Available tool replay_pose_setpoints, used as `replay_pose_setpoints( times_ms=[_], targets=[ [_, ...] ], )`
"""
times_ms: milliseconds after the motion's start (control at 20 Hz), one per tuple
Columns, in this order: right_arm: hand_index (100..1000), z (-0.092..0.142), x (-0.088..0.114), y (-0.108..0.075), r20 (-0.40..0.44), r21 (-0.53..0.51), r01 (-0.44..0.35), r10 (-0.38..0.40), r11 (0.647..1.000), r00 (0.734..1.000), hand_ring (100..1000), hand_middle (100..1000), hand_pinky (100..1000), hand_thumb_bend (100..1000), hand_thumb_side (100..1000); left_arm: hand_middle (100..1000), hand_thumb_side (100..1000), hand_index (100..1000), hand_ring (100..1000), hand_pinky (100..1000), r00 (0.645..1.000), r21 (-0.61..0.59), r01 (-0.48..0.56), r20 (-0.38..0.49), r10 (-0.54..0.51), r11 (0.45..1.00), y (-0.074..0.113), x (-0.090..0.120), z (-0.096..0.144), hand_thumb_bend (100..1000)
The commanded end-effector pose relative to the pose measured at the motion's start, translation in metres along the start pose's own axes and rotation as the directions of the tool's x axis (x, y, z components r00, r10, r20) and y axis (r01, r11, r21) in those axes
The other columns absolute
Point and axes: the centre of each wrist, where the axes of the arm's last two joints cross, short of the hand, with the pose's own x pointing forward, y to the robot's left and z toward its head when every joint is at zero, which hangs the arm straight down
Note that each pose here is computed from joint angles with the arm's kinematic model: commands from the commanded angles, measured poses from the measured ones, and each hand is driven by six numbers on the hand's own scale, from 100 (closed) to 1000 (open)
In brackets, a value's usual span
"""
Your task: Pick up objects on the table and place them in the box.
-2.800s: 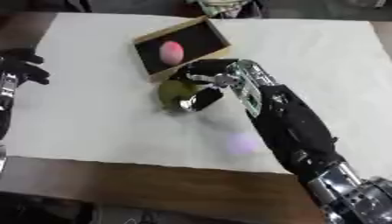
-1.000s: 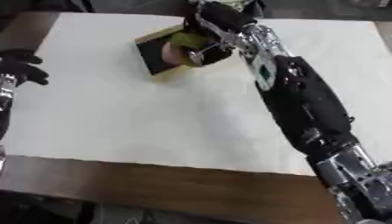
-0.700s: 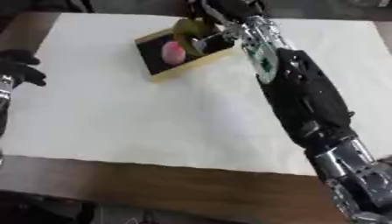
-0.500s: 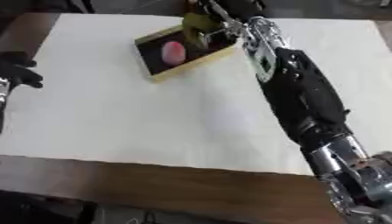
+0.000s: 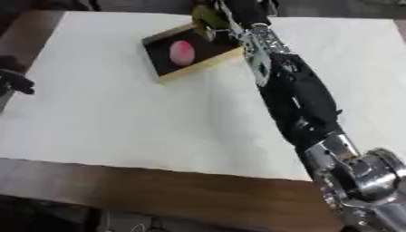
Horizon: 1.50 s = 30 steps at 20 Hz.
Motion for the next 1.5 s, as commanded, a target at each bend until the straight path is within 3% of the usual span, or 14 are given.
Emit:
replay_pose_setpoints(
  times_ms=[50,100,250,450,700,950,1250,1500],
  targets=[
    [706,-0.008,0.002,-0.009,0.005,-0.051,-0.004,0.004,0.999,1.0,663,531,706,100,100,600,709,744,556,540,0.999,-0.007,-0.002,0.034,0.003,1.0,0.001,0.007,-0.006,100],
    [787,-0.007,0.001,-0.007,0.008,-0.041,0.002,-0.001,0.999,1.0,737,628,725,100,100,600,710,744,556,540,0.999,-0.008,-0.004,0.035,0.004,1.0,0.0,0.007,-0.006,100],
    [921,-0.004,0.001,-0.001,0.007,-0.017,0.006,-0.006,1.0,1.0,847,815,793,100,100,600,711,743,556,540,0.999,-0.011,-0.008,0.037,0.008,1.0,0.0,0.007,-0.007,100],
    [971,-0.002,0.0,0.0,-0.029,-0.033,-0.032,0.031,0.999,0.999,921,890,855,100,100,599,711,743,555,540,0.999,-0.01,-0.01,0.036,0.011,1.0,-0.001,0.007,-0.007,100],
    [982,-0.004,0.002,-0.005,-0.056,-0.096,-0.103,0.098,0.99,0.994,952,917,890,100,100,598,712,742,554,539,0.999,-0.008,-0.008,0.034,0.008,1.0,0.0,0.007,-0.007,100],
    [979,-0.008,0.008,-0.014,-0.01,-0.137,-0.102,0.102,0.985,0.995,938,907,884,100,100,598,713,742,554,539,1.0,0.005,0.001,0.031,-0.001,1.0,0.002,0.007,-0.006,100],
    [977,-0.014,0.012,-0.045,0.132,-0.155,-0.024,0.045,0.988,0.99,907,886,863,100,100,600,714,742,558,540,1.0,0.038,0.027,0.016,-0.027,0.999,0.009,0.005,-0.004,100],
    [975,-0.003,0.012,-0.08,0.255,-0.121,0.097,-0.063,0.988,0.965,894,862,846,100,100,605,717,744,564,540,0.998,0.071,0.056,-0.015,-0.055,0.996,0.016,0.001,0.002,100]
  ],
)
